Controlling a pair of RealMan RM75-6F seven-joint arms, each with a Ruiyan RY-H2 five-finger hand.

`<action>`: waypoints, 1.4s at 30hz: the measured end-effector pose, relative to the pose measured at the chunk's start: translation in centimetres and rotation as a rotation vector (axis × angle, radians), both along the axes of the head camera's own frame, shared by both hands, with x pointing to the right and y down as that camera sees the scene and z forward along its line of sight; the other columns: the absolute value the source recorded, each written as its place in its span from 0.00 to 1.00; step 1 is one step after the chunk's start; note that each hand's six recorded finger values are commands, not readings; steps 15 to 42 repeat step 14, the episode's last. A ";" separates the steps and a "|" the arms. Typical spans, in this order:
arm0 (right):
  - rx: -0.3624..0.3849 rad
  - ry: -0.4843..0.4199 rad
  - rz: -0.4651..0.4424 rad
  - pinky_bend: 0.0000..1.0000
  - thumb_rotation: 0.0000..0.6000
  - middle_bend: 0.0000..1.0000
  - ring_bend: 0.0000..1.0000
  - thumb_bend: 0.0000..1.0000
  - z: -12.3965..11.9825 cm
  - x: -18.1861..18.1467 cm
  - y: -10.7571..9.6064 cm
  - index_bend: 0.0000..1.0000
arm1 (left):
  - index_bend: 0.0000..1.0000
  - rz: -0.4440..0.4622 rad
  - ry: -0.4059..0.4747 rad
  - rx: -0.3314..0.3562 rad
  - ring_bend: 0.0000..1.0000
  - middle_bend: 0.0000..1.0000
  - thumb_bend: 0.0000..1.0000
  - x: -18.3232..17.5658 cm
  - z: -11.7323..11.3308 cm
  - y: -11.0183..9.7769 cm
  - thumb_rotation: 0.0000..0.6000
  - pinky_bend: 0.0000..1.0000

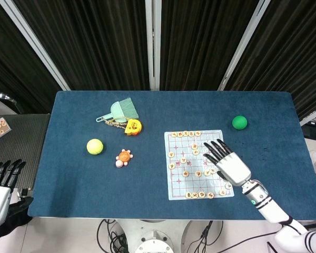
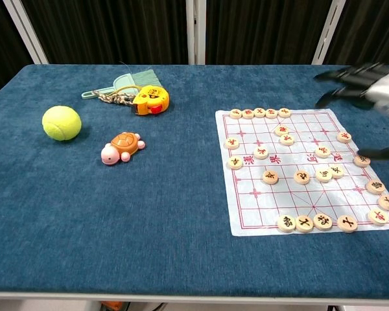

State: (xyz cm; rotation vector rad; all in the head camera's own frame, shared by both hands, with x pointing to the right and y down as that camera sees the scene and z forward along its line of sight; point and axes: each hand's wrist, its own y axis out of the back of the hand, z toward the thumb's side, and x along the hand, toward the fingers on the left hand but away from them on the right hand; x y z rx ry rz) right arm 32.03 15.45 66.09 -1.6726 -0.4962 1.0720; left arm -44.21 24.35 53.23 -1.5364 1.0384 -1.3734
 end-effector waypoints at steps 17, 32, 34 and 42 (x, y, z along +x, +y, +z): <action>0.080 0.047 0.576 0.00 1.00 0.00 0.00 0.09 -9.4 15.4 6.8 0.00 | 0.09 0.021 -0.012 -0.008 0.00 0.06 0.13 0.1 0.7 -1.1 1.00 0.00; 0.080 0.047 0.576 0.00 1.00 0.00 0.00 0.09 -9.4 15.4 6.8 0.00 | 0.09 0.021 -0.012 -0.008 0.00 0.06 0.13 0.1 0.7 -1.1 1.00 0.00; 0.080 0.047 0.576 0.00 1.00 0.00 0.00 0.09 -9.4 15.4 6.8 0.00 | 0.09 0.021 -0.012 -0.008 0.00 0.06 0.13 0.1 0.7 -1.1 1.00 0.00; 0.080 0.047 0.576 0.00 1.00 0.00 0.00 0.09 -9.4 15.4 6.8 0.00 | 0.09 0.021 -0.012 -0.008 0.00 0.06 0.13 0.1 0.7 -1.1 1.00 0.00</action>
